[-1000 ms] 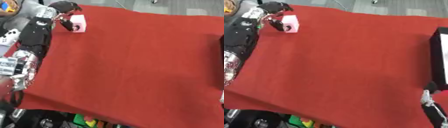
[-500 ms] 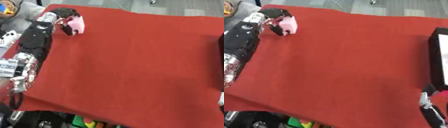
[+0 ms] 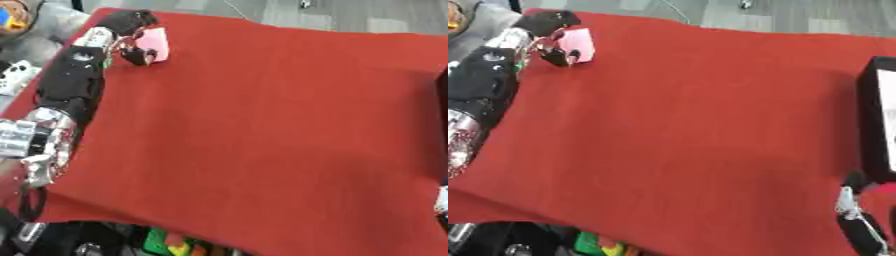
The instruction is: Pick up the objects with one hand, pass them to the other hand, and then place them into the box on the other side of the table.
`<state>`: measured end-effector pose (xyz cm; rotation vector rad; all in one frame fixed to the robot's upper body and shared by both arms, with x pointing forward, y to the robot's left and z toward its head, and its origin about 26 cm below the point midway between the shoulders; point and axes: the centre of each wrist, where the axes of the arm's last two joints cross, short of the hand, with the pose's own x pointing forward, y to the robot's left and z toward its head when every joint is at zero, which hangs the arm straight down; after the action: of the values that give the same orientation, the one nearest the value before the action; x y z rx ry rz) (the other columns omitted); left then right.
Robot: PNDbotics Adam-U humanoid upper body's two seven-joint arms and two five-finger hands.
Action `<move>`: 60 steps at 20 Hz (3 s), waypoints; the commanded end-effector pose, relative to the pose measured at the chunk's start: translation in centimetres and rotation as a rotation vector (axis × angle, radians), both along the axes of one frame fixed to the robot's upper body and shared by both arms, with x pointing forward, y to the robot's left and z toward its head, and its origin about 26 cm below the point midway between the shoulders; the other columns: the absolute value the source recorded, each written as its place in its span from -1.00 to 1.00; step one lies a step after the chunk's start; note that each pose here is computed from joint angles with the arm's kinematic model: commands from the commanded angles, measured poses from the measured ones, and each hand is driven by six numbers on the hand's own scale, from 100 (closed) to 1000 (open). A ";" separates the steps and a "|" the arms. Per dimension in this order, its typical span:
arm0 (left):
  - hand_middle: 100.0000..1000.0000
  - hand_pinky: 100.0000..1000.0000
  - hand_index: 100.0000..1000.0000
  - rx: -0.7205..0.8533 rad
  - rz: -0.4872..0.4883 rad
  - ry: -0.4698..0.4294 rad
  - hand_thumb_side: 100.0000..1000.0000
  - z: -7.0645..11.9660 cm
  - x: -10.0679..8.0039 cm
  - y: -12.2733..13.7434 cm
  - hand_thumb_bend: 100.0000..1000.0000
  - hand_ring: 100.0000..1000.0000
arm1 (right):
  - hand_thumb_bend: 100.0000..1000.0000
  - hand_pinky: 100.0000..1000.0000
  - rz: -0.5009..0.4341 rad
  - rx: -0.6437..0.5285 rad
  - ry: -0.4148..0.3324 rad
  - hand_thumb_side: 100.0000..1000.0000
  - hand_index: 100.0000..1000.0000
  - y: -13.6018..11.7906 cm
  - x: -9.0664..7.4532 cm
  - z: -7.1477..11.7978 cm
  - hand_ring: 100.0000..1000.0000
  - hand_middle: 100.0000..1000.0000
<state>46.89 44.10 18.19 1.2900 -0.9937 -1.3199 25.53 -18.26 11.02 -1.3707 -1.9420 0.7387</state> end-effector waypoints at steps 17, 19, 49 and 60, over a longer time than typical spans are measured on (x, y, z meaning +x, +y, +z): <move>-0.31 0.25 -0.02 -0.067 0.033 -0.155 -0.71 0.7 -0.8 1.6 -1.00 -0.17 | -1.00 0.43 0.015 0.021 -0.017 -0.41 0.87 0.2 -0.3 0.5 0.94 0.44; -0.33 0.27 -0.04 -0.078 0.005 -0.193 -0.69 1.1 -0.8 1.7 -1.00 -0.18 | -1.00 0.43 0.013 0.018 -0.016 -0.41 0.87 0.1 -0.2 0.5 0.93 0.44; -0.39 0.17 -0.17 -1.175 -0.979 0.242 -0.43 -1.4 -4.9 -14.4 -1.00 -0.25 | -0.47 0.60 0.289 -0.246 -0.120 -0.43 0.94 3.0 1.1 4.2 0.76 0.56; -0.36 0.19 -0.15 -1.339 -1.110 0.535 -0.21 -1.9 -5.6 -23.0 -1.00 -0.22 | 0.01 0.71 0.372 -0.360 -0.167 -0.45 1.00 4.4 1.4 5.7 0.76 0.69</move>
<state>41.32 21.88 14.91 -0.6888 -1.7378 -1.1144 27.11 -13.96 15.91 -1.3029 -2.2806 1.2368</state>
